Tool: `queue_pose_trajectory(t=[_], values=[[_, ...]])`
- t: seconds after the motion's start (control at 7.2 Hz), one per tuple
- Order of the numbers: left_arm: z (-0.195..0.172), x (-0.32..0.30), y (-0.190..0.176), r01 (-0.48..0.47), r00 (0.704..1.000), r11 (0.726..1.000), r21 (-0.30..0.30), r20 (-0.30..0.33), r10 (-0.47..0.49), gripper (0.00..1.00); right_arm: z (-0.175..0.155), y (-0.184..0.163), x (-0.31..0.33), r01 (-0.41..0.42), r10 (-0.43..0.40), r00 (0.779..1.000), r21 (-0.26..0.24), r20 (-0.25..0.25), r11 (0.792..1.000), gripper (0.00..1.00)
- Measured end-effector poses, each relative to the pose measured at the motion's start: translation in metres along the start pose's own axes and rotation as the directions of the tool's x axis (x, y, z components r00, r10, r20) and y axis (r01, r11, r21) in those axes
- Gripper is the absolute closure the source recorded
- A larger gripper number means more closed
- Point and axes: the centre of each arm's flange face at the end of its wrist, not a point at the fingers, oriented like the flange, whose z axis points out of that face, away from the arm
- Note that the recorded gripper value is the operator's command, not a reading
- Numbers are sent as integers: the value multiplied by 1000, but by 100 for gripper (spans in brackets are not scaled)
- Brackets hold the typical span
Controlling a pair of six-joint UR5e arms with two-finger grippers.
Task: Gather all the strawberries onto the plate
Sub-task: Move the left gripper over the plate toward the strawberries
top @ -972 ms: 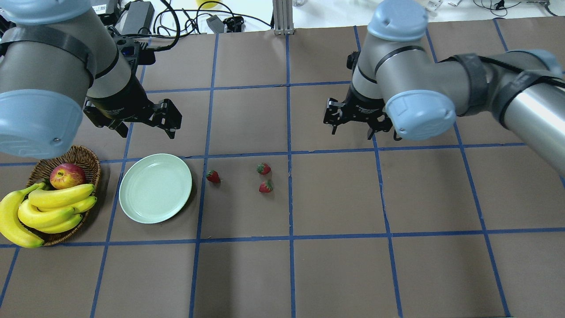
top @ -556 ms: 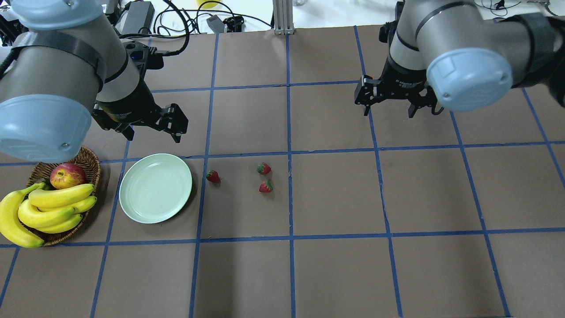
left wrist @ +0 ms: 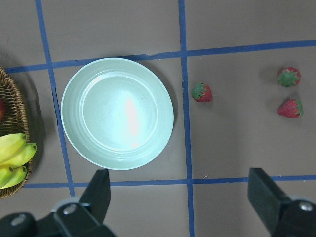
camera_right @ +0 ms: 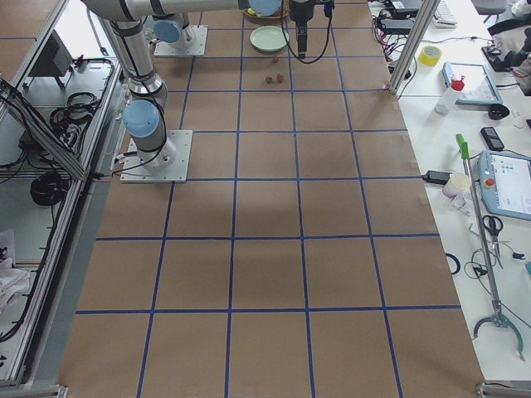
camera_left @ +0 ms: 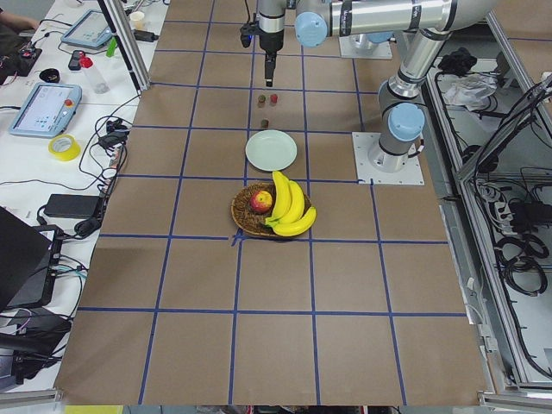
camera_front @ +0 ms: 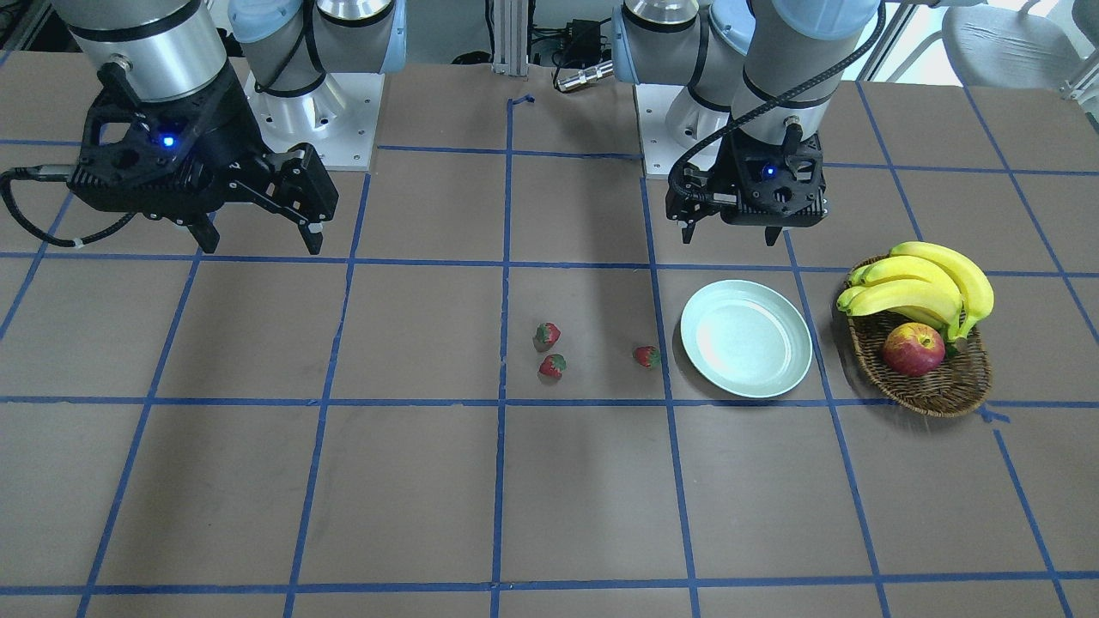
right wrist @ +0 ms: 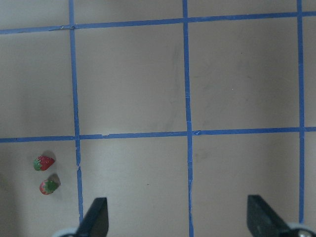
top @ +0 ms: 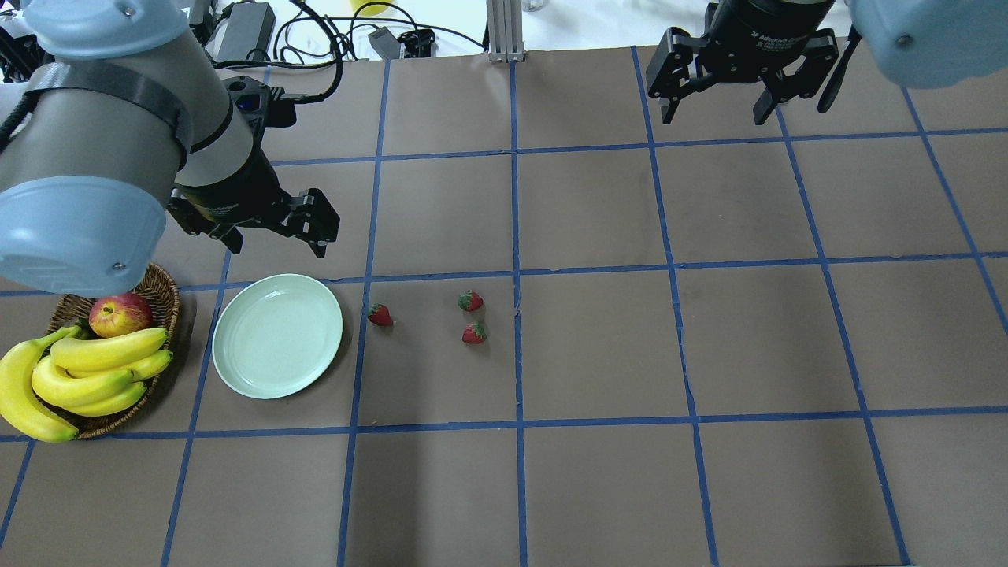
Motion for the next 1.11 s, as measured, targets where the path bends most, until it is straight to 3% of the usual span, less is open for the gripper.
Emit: queue_pose_trajectory(t=[0.42, 0.69, 1.11], values=[[10, 2, -1, 28, 999, 999, -25, -21, -28, 0, -8, 6, 4, 24, -24, 998, 5, -53, 1000, 0], [29, 14, 1, 142, 982, 987, -77, -115, -150, 0, -7, 8, 5, 22, -22, 998, 1, -60, 1000, 0], [69, 25, 11, 241, 958, 965, -104, -134, -253, 0, -7, 8, 5, 23, -23, 998, 0, -59, 1000, 0]])
